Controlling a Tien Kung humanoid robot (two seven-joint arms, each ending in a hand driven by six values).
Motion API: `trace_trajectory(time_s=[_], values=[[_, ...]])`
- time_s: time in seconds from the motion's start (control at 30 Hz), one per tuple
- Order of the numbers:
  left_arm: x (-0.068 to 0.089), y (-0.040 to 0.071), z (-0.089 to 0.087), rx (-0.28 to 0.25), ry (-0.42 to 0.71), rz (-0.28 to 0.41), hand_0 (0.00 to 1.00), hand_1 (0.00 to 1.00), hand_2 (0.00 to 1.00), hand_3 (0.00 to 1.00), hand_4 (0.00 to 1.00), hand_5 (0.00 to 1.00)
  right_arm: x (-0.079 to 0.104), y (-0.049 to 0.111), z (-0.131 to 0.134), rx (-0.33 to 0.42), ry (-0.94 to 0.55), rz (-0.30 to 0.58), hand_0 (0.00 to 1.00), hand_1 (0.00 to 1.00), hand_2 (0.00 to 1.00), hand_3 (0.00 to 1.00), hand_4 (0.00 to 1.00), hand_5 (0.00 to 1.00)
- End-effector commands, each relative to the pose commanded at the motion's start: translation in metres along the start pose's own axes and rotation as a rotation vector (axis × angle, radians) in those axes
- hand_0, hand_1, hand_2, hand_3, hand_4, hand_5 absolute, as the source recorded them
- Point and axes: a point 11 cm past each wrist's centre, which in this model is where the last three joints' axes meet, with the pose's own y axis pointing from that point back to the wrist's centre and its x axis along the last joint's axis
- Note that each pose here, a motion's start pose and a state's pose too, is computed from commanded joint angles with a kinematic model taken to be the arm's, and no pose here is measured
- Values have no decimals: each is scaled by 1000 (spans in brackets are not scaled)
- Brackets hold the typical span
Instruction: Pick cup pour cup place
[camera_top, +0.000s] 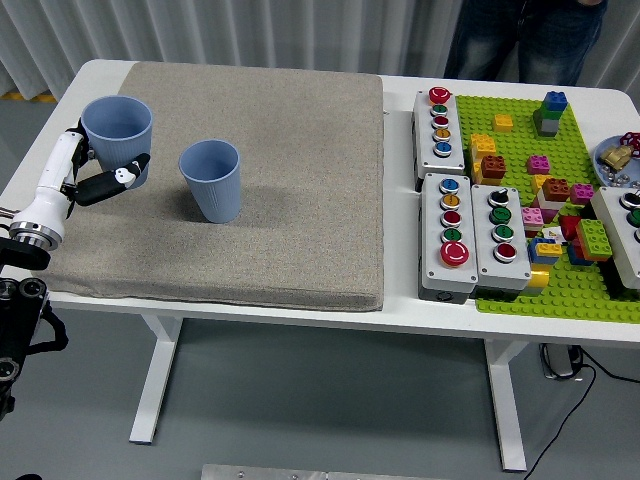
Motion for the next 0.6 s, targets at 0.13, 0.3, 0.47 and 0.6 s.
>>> trace_trajectory(time_s=[0.13, 0.3, 0.47, 0.6], values=[[-1, 1, 4, -11, -32, -7, 553, 641, 793, 836, 617, 125, 1, 0, 2, -3, 0, 1, 748, 700, 755, 610, 89, 283], [-4, 2, 9, -21, -67, -17, 549, 640, 790, 837, 611, 116, 2, -1, 4, -8, 1, 3, 748, 699, 755, 610, 90, 279], [-4, 1, 15, -36, -119, -17, 546, 639, 788, 830, 602, 102, 2, -1, 5, -8, 1, 3, 748, 700, 756, 610, 92, 280], [-4, 0, 18, -45, -130, -18, 531, 636, 787, 827, 594, 98, 2, -1, 5, -9, 1, 3, 748, 700, 755, 610, 95, 279]])
